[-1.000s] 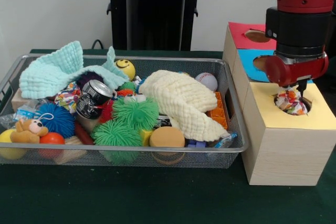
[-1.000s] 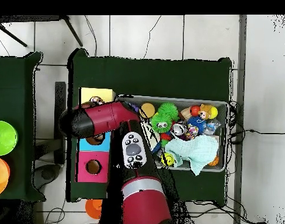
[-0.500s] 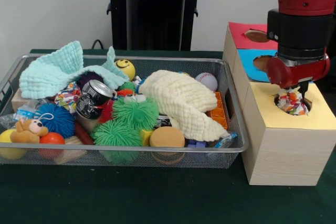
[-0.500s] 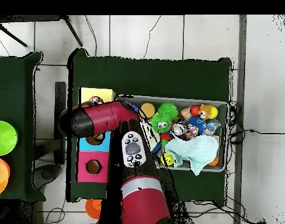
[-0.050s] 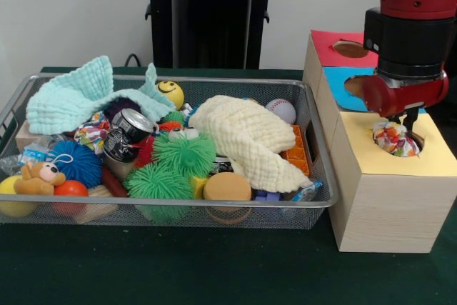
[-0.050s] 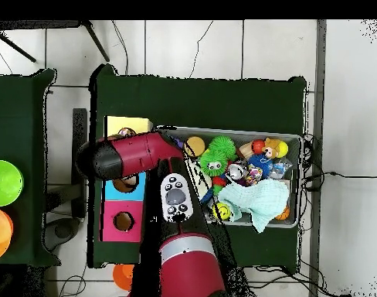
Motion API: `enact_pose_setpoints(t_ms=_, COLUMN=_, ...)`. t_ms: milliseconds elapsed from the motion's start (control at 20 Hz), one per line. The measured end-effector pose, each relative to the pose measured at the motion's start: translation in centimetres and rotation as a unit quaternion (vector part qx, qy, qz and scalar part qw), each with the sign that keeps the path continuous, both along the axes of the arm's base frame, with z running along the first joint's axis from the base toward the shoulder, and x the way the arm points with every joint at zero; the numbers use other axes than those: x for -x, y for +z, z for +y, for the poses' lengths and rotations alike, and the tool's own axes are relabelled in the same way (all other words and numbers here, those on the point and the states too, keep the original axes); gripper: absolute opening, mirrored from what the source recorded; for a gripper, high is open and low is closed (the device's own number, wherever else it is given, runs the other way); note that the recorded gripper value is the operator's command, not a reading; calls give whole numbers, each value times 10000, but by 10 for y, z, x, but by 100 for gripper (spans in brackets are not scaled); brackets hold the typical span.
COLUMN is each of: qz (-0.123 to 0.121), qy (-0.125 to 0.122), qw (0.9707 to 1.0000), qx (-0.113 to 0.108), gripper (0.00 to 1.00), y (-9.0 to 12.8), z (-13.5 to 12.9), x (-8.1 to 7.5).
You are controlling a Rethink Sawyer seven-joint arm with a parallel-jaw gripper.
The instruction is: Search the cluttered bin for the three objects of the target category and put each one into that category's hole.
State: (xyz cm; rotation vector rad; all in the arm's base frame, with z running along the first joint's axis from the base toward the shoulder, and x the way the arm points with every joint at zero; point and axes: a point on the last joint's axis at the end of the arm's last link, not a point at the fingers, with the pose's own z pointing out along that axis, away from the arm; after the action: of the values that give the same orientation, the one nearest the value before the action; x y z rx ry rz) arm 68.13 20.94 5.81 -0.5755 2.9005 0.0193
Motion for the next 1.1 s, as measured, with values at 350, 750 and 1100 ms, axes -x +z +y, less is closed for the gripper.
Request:
enact_pose_setpoints(t_ms=350, qz=373, qy=-14, qw=9992, qx=141, gripper=0, y=23, z=3, x=-6)
enact_pose_setpoints(t_ms=750, qz=526, qy=-67, qw=9985, qx=118, gripper=0, y=36, z=8, x=-9)
enact_pose_setpoints(t_ms=1100, qz=524, qy=-68, qw=9985, qx=117, gripper=0, y=37, z=8, x=-9)
